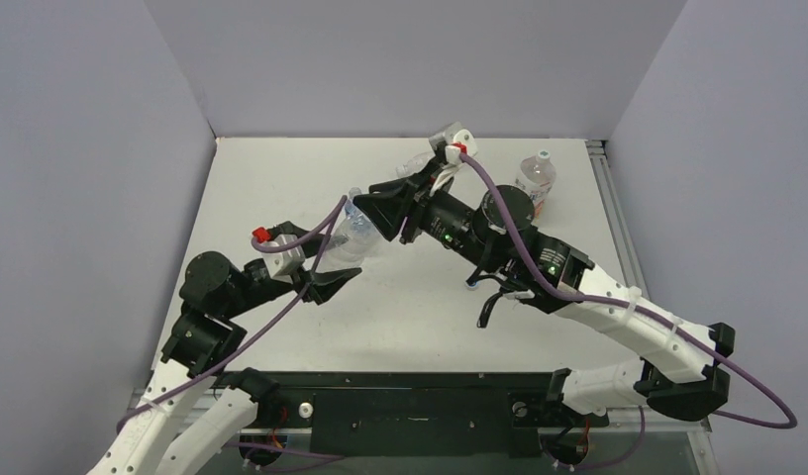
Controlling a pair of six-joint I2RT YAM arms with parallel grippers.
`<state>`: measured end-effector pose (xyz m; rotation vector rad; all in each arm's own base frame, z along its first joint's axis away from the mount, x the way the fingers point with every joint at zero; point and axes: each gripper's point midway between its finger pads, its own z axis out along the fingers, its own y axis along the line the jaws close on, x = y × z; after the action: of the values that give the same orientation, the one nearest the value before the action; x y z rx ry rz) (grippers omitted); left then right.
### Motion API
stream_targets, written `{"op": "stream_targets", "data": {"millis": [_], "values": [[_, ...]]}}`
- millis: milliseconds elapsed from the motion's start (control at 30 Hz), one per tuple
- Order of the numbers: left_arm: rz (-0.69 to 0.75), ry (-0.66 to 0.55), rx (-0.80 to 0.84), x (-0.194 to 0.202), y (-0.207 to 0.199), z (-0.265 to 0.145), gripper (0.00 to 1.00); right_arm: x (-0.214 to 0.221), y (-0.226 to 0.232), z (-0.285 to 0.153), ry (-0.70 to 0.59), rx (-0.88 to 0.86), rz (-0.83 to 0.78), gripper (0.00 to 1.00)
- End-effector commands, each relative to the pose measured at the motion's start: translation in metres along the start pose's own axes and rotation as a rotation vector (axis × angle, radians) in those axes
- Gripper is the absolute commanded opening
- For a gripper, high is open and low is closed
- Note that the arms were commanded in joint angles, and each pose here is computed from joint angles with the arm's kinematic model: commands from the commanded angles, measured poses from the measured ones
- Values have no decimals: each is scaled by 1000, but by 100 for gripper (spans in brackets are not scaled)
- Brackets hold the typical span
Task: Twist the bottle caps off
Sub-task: Unscrew the bottle cap from the plastic bottle.
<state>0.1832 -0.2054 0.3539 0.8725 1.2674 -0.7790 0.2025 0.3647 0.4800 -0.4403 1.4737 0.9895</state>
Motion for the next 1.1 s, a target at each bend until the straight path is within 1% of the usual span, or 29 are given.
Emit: {"op": "stream_targets", "data": {"millis": [0, 33, 133, 233, 300, 400, 467, 500, 567, 600, 633, 667, 700, 733, 767, 800, 833, 900, 1000, 1033, 1067], "values": [[-70, -86, 91, -30, -22, -5, 0, -52, 49, -47, -135, -371, -40, 0], [-75, -94, 137, -35, -31, -7, 0, -53, 55, -54, -132, -434, -47, 0], [-132, -93, 209, -42, -44, -8, 0, -57, 62, -72, -141, -538, -60, 0], [-175, -93, 303, -50, -60, -12, 0, -52, 77, -88, -115, -669, -82, 0], [-189, -90, 359, -54, -69, -14, 0, -50, 84, -94, -102, -722, -88, 0], [-203, -76, 408, -54, -76, -15, 0, -47, 86, -93, -88, -742, -87, 0], [-204, -72, 404, -53, -74, -15, 0, -48, 82, -87, -91, -712, -78, 0], [-189, -74, 396, -52, -73, -14, 0, -48, 80, -85, -94, -696, -74, 2], [-175, -64, 354, -47, -66, -11, 0, -45, 67, -73, -82, -609, -55, 23], [-178, -57, 301, -43, -58, -9, 0, -48, 58, -67, -95, -546, -49, 42], [-155, -56, 273, -41, -52, -7, 0, -48, 53, -64, -91, -514, -45, 51], [-152, -47, 219, -37, -43, -5, 0, -53, 44, -59, -113, -445, -38, 66], [-119, -46, 186, -35, -36, -4, 0, -52, 37, -57, -102, -404, -32, 70], [-95, -36, 119, -30, -24, -2, 0, -55, 26, -54, -119, -336, -21, 76], [-84, -34, 81, -28, -17, -1, 0, -58, 20, -54, -128, -296, -10, 77], [-64, -27, 3, -24, -3, 0, 0, -63, 9, -52, -151, -227, 7, 79], [-59, -21, -62, -22, 9, -1, 0, -67, 4, -54, -164, -193, 19, 79], [-20, -6, -143, -16, 25, -3, 0, -71, -18, -52, -191, -53, 53, 81], [20, 2, -216, -11, 39, -5, 0, -72, -31, -50, -188, 64, 69, 82], [25, 4, -241, -10, 43, -6, 0, -63, -35, -46, -162, 112, 57, 82], [32, 8, -249, -9, 45, -7, 0, -63, -35, -46, -152, 130, 50, 82]]}}
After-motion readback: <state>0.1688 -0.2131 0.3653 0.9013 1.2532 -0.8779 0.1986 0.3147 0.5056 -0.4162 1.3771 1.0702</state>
